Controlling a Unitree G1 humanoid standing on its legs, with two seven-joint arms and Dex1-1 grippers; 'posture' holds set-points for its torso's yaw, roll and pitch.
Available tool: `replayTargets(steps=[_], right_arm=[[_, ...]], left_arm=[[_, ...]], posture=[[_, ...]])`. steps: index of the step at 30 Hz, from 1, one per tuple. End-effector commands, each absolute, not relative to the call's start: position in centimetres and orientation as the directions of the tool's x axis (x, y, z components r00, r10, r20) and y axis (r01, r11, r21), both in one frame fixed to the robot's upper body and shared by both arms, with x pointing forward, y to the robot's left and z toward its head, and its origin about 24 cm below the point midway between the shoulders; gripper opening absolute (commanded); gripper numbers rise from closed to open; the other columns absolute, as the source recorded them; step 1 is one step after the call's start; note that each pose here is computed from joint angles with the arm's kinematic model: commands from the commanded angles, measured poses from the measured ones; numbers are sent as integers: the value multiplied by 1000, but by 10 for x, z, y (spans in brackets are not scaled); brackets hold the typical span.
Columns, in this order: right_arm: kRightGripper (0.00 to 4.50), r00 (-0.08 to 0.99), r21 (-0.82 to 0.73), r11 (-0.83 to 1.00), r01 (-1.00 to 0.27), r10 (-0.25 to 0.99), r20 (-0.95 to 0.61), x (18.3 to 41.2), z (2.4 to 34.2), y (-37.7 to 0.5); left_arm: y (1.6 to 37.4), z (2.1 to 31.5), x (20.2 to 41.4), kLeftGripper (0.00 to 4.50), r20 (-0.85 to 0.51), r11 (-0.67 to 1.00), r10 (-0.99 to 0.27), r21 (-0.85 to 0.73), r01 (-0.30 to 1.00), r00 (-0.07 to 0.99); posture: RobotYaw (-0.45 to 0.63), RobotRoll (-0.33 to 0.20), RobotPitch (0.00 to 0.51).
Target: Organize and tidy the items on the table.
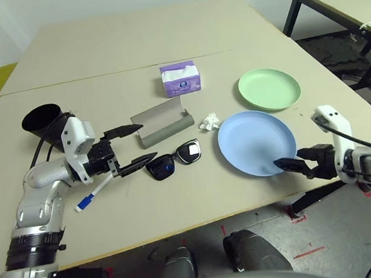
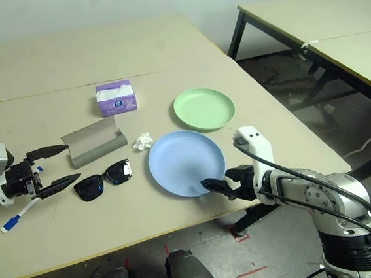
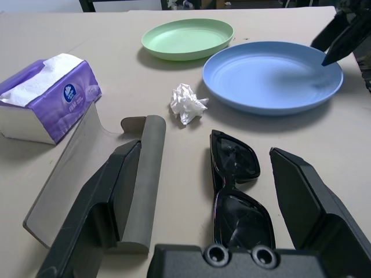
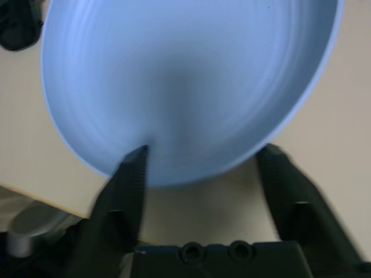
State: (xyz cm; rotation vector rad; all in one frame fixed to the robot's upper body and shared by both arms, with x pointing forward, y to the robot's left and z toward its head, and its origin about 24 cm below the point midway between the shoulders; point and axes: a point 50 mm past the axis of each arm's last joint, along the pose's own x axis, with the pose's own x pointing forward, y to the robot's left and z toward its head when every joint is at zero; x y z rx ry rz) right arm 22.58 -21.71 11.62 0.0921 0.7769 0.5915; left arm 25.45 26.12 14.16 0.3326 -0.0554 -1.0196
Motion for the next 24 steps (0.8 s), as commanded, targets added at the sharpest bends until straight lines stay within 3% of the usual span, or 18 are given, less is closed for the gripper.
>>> replayTargets(steps=[1,7,8,19,24], right_arm=[[2439,540,307,815,-492,562,-626,222,117,-211],[228,560,306,808,-503,574,-597,227,124,-207],[31,564,302,809,-504,573,-595,228,125,-207],[31,601,304,837,-455,541,-588,229,128,-218],[31,656,344,854,-390,520,-547,249,150,-226]], left_arm=[[258,146,255,4500,-101,464,-848,333,821,520],[255,155,258,4500,-65,473,-845,374,798,531],[255,156,258,4500,-62,472,-845,379,796,531],[251,153,257,4500,-65,469,-847,375,800,527],[250,149,259,4500,-66,474,-846,364,802,530]], posture=[[-179,0,64],[-171,0,51],[-171,0,51],[-180,0,68],[-188,0,72]])
